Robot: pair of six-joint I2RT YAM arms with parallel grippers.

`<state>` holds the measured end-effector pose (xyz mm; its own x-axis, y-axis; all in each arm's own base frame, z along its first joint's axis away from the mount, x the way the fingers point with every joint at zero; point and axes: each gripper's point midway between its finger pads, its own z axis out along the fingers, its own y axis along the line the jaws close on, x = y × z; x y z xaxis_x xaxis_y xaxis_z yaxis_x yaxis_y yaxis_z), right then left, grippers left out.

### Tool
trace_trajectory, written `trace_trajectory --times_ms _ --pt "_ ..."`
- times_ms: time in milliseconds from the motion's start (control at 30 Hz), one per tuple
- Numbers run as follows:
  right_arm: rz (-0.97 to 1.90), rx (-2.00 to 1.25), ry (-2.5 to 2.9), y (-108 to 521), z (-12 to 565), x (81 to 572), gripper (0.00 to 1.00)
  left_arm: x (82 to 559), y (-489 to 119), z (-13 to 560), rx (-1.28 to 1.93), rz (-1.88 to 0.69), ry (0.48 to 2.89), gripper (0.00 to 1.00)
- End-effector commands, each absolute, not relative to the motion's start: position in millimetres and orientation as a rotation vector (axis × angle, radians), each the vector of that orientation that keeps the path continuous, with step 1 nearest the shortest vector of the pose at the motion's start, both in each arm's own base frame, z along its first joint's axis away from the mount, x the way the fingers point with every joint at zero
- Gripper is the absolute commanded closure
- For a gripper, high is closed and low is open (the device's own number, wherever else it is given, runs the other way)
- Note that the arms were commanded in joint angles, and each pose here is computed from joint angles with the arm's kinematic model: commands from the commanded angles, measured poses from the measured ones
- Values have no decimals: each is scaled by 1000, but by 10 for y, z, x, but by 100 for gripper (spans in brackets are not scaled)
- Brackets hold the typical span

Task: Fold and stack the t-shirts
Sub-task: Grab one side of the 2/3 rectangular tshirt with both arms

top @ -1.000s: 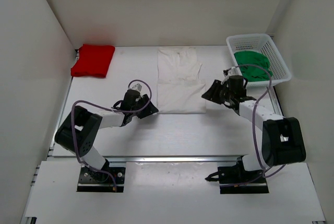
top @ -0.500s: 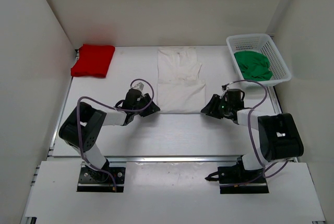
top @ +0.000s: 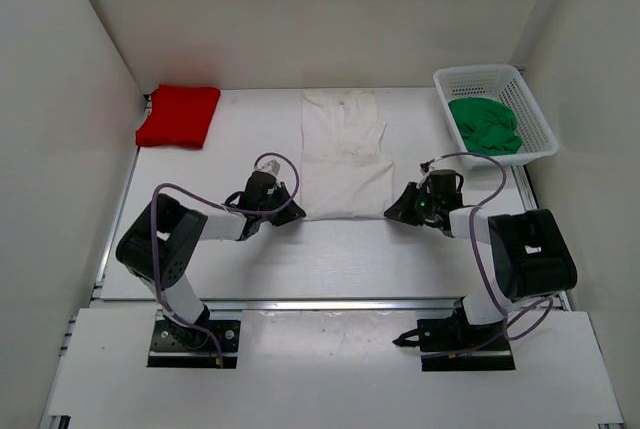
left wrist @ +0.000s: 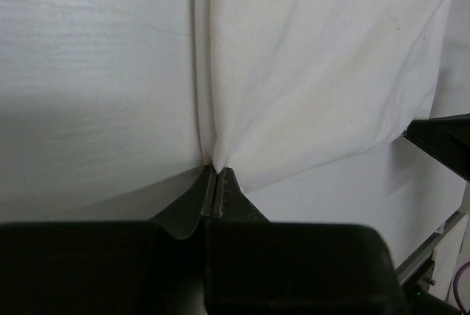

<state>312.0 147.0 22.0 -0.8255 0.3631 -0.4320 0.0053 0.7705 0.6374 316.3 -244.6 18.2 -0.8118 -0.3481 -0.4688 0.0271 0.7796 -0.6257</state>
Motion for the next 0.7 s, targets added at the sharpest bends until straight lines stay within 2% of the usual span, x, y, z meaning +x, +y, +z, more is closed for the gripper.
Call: trace_trajectory --times_ms 0,133,267,400,467,533,667 --pt "862 208 2385 1555 336 2963 99 2853 -2331 89 -209 -799 2475 100" --pt "821 160 2463 1610 217 2389 100 2461 -2167 121 -162 -800 2508 100" --pt "780 138 2563 1624 79 1693 100 1849 -2011 117 -49 -716 2586 100" --pt "848 136 2556 1706 287 1307 100 1438 -1879 292 -29 -779 2579 100" --pt "885 138 2500 1759 515 1352 100 1463 -1889 524 -40 -840 2529 100" --pt "877 117 2450 1754 781 1508 100 1679 -1952 985 -48 -878 2427 100" --pt "846 -4 2308 1738 1392 2120 100 2198 -2146 1581 -1 -882 2305 100"
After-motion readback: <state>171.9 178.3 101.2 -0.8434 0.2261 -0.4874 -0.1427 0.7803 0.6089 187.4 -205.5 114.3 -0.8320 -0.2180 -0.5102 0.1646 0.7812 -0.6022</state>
